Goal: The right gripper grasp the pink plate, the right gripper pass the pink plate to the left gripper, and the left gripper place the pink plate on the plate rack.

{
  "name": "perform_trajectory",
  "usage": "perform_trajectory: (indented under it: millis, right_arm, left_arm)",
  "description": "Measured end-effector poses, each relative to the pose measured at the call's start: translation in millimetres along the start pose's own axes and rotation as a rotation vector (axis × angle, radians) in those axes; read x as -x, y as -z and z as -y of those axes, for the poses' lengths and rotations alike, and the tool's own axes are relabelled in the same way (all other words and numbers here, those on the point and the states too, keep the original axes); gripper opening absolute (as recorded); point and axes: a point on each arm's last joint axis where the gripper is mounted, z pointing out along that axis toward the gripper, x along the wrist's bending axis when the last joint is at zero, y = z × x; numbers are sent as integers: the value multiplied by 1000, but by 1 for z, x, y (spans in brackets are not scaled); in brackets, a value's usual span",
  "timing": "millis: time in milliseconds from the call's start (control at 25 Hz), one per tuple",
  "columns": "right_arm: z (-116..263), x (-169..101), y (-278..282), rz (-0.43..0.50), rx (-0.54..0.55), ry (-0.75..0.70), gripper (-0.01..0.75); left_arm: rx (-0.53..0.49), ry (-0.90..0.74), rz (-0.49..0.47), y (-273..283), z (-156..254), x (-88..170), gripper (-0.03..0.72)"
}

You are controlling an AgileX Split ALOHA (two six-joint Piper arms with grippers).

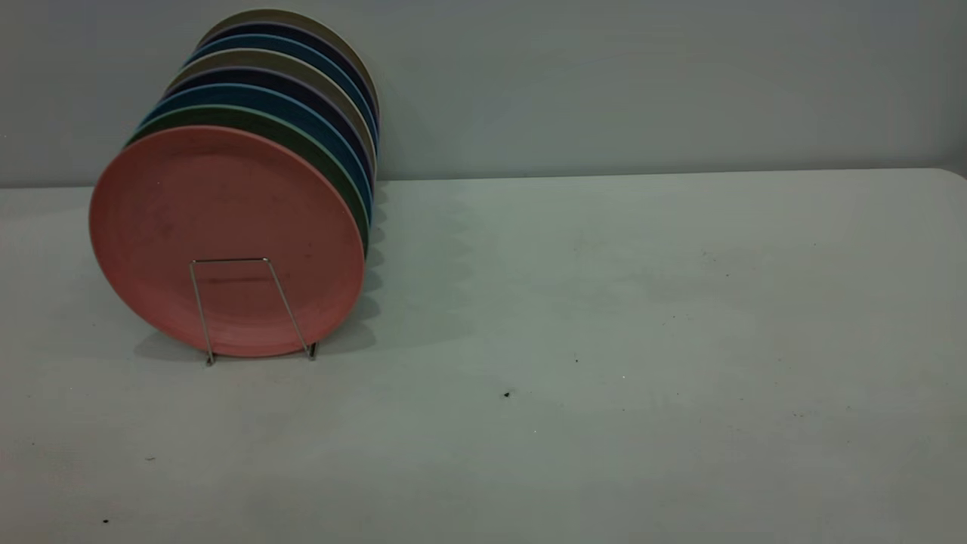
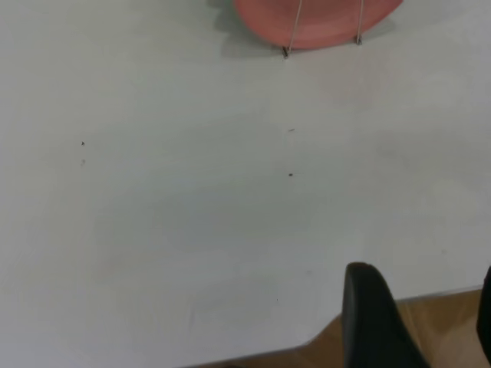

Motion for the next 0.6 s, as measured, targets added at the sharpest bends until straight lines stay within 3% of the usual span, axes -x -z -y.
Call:
perform_trajectory:
  millis: [600]
  right_arm:
    - [0, -1, 1, 20, 5, -15, 440]
  left_arm:
    - [27, 0, 0, 3, 3, 0, 374]
